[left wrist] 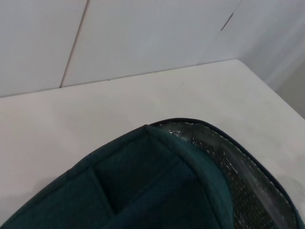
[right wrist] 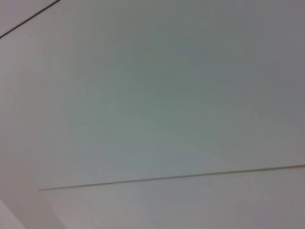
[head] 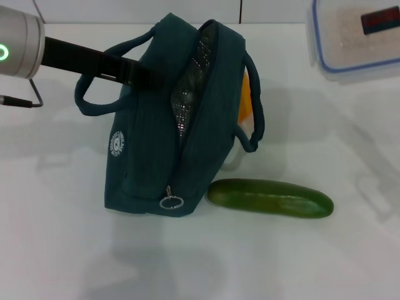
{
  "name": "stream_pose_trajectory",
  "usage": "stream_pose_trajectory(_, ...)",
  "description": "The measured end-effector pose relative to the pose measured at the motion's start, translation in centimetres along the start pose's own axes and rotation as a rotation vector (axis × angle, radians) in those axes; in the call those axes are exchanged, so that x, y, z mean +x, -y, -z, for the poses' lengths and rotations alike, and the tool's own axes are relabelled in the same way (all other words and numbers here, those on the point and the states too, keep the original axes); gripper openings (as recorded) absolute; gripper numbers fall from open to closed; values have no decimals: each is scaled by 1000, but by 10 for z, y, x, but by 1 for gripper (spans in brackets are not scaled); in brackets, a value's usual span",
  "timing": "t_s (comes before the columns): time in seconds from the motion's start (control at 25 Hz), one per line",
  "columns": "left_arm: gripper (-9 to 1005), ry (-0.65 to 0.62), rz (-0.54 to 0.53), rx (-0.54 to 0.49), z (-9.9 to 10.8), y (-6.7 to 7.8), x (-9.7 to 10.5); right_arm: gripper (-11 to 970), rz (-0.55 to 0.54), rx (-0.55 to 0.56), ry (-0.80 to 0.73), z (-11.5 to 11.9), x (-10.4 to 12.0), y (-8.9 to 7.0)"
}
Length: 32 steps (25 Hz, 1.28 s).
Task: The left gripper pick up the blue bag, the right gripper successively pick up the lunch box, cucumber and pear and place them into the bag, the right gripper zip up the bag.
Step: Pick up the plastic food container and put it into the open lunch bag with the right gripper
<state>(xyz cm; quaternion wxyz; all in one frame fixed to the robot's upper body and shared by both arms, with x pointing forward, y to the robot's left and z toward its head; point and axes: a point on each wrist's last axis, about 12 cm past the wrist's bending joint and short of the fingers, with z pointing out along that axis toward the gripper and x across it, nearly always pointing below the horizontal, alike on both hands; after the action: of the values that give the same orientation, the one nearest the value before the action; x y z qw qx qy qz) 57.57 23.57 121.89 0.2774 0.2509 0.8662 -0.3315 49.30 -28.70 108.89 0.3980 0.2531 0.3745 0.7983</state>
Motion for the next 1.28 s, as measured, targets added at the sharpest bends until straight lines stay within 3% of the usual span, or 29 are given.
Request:
stream_pose_trajectory(0.64, 40, 0, -29, 23, -3, 4, -1, 108, -51, -50, -98, -70, 9, 14)
stream_pose_trajectory(1.04, 40, -13, -72, 31, -5, 8, -2, 109, -56, 21, -171, -109, 19, 29)
stream_pose_trajectory(1.28, 40, -5, -81, 50, -6, 10, 0, 110, -13, 148, -190, -118, 21, 46)
